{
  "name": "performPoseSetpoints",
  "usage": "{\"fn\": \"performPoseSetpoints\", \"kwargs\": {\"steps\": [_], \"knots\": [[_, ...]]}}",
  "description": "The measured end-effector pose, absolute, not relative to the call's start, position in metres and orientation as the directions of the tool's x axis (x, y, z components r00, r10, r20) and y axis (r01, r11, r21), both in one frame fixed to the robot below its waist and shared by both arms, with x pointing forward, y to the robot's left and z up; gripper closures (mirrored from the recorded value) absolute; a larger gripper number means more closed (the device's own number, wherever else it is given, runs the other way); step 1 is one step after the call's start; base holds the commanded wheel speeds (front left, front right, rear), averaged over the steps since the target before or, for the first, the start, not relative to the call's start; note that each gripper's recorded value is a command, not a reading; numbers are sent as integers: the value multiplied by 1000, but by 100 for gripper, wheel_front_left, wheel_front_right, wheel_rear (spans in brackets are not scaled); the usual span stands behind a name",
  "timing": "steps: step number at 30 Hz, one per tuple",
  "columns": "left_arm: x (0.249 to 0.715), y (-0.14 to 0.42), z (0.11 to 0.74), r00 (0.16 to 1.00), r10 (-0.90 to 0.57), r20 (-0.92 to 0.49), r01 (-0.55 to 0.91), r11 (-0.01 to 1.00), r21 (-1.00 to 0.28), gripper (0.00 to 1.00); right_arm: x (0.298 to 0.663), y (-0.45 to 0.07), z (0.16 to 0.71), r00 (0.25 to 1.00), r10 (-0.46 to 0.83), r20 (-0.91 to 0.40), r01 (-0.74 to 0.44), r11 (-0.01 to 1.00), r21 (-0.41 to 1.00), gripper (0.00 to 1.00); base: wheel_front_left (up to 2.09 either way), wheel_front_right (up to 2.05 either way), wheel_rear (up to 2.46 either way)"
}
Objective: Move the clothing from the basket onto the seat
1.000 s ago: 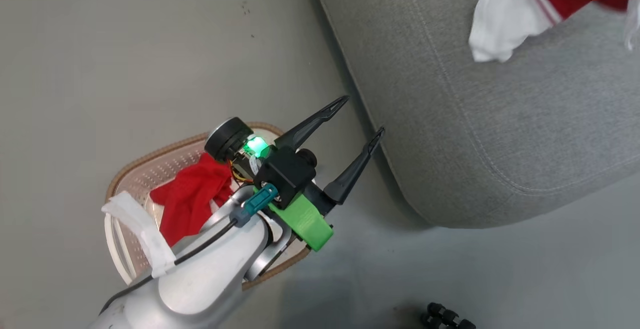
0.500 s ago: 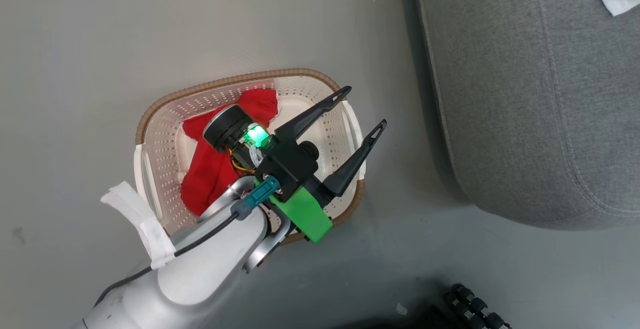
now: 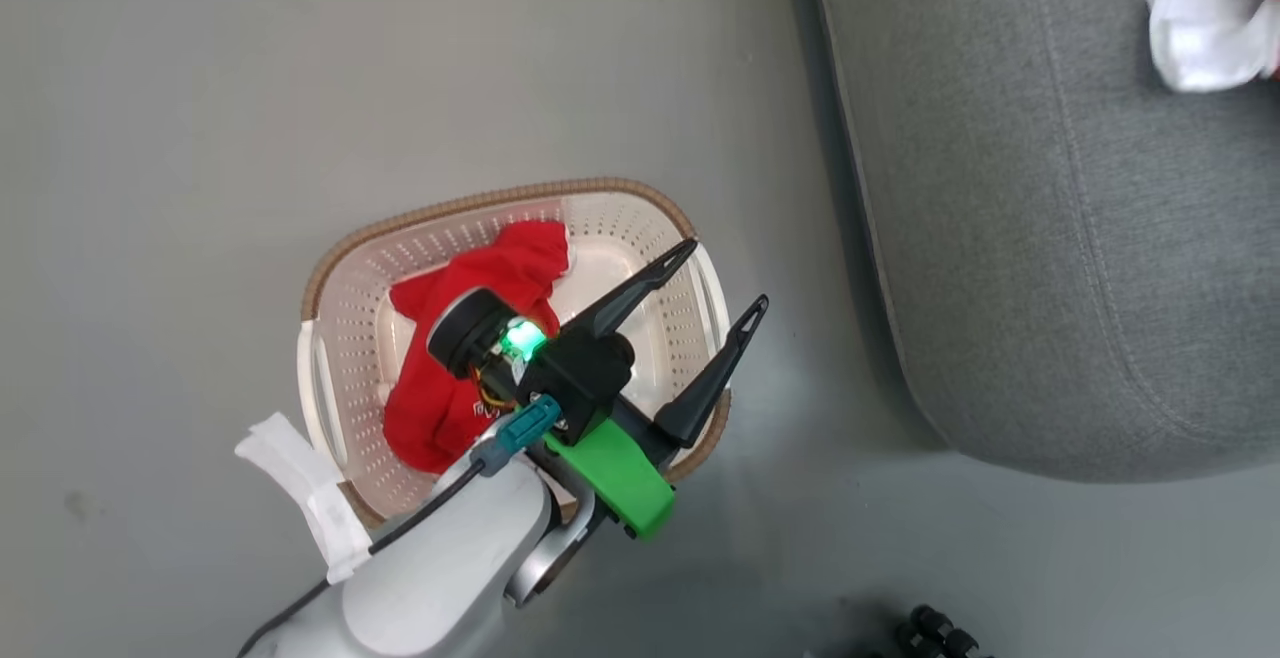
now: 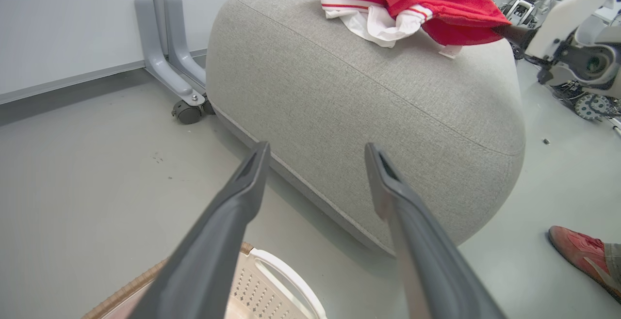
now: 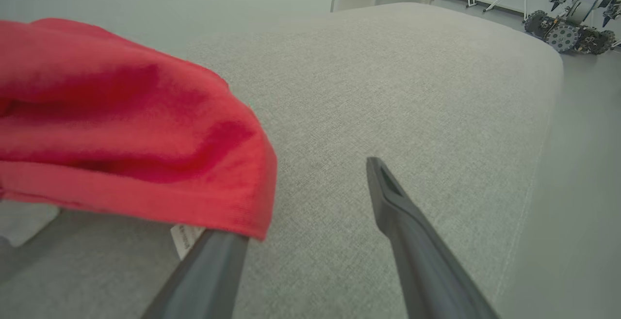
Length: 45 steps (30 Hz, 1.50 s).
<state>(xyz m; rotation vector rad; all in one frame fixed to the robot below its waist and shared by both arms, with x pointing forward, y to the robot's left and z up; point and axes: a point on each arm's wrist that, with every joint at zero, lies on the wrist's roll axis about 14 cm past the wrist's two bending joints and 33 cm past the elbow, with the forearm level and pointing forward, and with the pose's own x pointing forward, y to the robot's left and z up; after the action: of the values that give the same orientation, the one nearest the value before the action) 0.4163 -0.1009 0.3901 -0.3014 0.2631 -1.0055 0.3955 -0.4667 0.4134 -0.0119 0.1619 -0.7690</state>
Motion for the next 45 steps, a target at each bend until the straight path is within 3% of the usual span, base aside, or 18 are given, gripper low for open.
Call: {"fn": "performPoseSetpoints", "kwargs": {"steps": [13, 20, 26, 33, 39, 45], "knots": [[394, -59, 429, 689, -718, -95, 645, 668, -371, 0, 315, -381, 385, 767, -576, -283, 602, 799, 7, 0, 0, 0, 0], [375, -19, 447, 804, -587, -95, 523, 774, -356, 0, 333, -280, 373, 899, -278, -339, 336, 934, 125, 0, 0, 0, 0], [359, 34, 453, 902, -420, -103, 381, 884, -270, 0, 361, -200, 416, 980, -20, -198, 54, 984, 170, 0, 0, 0, 0], [339, 105, 470, 982, -182, -56, 166, 962, -218, 0, 372, -149, 483, 991, 133, 16, -133, 972, 194, 0, 0, 0, 0], [322, 136, 503, 996, -70, 63, 81, 975, -207, 0, 361, -130, 530, 968, 190, 162, -217, 962, 164, 0, 0, 0, 0], [305, 141, 531, 985, -48, 164, 79, 978, -192, 0, 341, -126, 558, 946, 206, 250, -240, 964, 111, 0, 0, 0, 0]]}}
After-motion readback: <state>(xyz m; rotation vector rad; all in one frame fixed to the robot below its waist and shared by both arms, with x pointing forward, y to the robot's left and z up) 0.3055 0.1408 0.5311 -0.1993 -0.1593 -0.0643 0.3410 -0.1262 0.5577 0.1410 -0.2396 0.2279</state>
